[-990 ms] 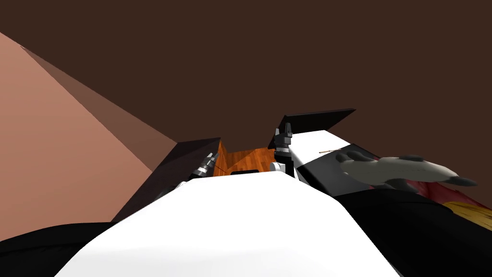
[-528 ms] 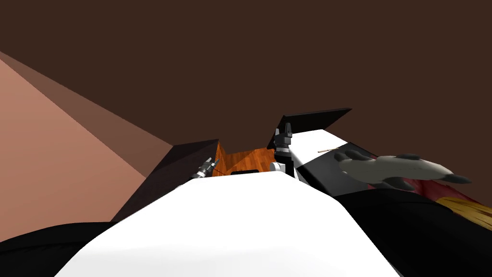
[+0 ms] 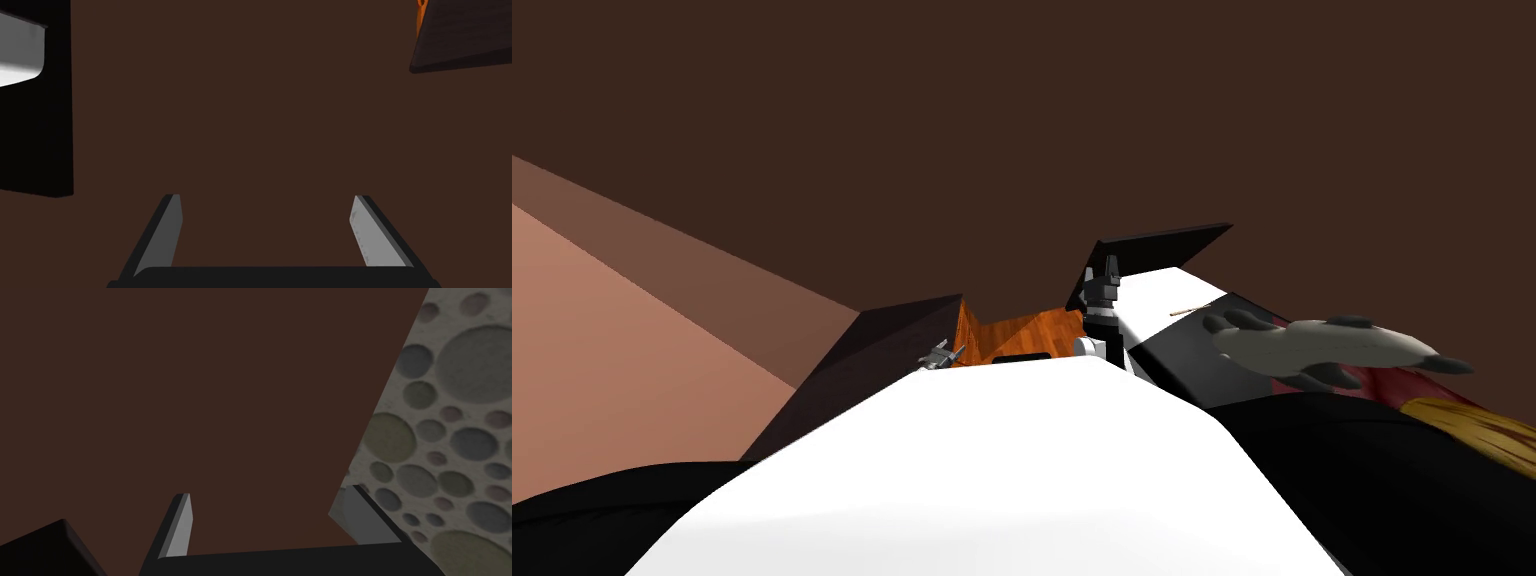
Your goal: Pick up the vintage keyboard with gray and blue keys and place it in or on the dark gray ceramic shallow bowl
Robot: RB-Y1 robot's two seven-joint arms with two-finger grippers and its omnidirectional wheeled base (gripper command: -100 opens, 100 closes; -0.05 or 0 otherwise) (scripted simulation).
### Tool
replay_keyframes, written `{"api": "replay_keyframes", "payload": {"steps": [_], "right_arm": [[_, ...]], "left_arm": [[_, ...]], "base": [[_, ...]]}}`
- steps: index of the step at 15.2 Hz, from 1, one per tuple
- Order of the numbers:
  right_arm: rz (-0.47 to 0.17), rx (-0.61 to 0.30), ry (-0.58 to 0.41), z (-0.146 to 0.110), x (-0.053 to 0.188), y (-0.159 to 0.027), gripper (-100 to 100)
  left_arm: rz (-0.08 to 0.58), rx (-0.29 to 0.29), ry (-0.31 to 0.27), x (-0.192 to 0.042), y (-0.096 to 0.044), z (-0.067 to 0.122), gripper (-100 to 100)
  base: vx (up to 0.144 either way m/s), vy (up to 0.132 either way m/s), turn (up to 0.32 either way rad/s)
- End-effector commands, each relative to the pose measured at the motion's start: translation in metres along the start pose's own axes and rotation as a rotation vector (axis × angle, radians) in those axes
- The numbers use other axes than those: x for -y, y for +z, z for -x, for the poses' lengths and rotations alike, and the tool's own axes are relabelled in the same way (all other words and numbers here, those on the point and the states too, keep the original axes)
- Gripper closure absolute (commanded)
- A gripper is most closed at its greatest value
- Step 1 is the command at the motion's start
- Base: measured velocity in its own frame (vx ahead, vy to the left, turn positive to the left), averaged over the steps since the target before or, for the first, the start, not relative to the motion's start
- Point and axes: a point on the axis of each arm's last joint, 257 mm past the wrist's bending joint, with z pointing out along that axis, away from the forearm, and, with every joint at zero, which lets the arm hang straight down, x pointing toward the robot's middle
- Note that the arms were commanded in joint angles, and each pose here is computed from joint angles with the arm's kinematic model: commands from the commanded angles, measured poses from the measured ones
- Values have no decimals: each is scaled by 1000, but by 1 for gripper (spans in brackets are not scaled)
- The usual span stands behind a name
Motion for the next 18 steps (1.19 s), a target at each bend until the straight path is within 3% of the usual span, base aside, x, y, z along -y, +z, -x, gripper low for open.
{"api": "replay_keyframes", "payload": {"steps": [1,2,4,5,6,7,9,10,12,13,14,15,16,17,18], "right_arm": [[0,0,0,0,0,0,0],[0,0,0,0,0,0,0],[0,0,0,0,0,0,0],[0,0,0,0,0,0,0],[0,0,0,0,0,0,0],[0,0,0,0,0,0,0],[0,0,0,0,0,0,0],[0,0,0,0,0,0,0],[0,0,0,0,0,0,0],[0,0,0,0,0,0,0],[0,0,0,0,0,0,0],[0,0,0,0,0,0,0],[0,0,0,0,0,0,0],[0,0,0,0,0,0,0],[0,0,0,0,0,0,0]], "left_arm": [[-2,-52,62,-4,-7,-19,-100],[-2,-107,107,-11,-17,-41,-100],[-8,-118,134,-10,-17,-44,-100],[-13,-177,188,-16,-29,-67,-100],[-17,-184,204,-16,-29,-69,-100],[-25,-232,252,-21,-40,-86,-100],[-30,-249,272,-22,-42,-92,-100],[-39,-304,320,-28,-55,-113,-100],[-45,-312,337,-28,-56,-115,-100],[-58,-369,388,-34,-70,-135,-100],[-62,-373,399,-34,-71,-136,-100],[-77,-427,443,-41,-86,-154,-100],[-82,-433,457,-40,-87,-156,-100],[-97,-483,496,-47,-102,-173,-100],[-103,-490,511,-46,-103,-174,-100]], "base": [[68,-1,-90],[77,1,-105],[75,6,-57],[69,4,-79],[70,6,-88],[79,10,-108],[65,9,-49],[56,0,-66],[55,1,-56],[60,0,-78],[64,7,-77],[67,13,-92],[66,11,-87],[84,8,-101],[83,10,-81]]}}
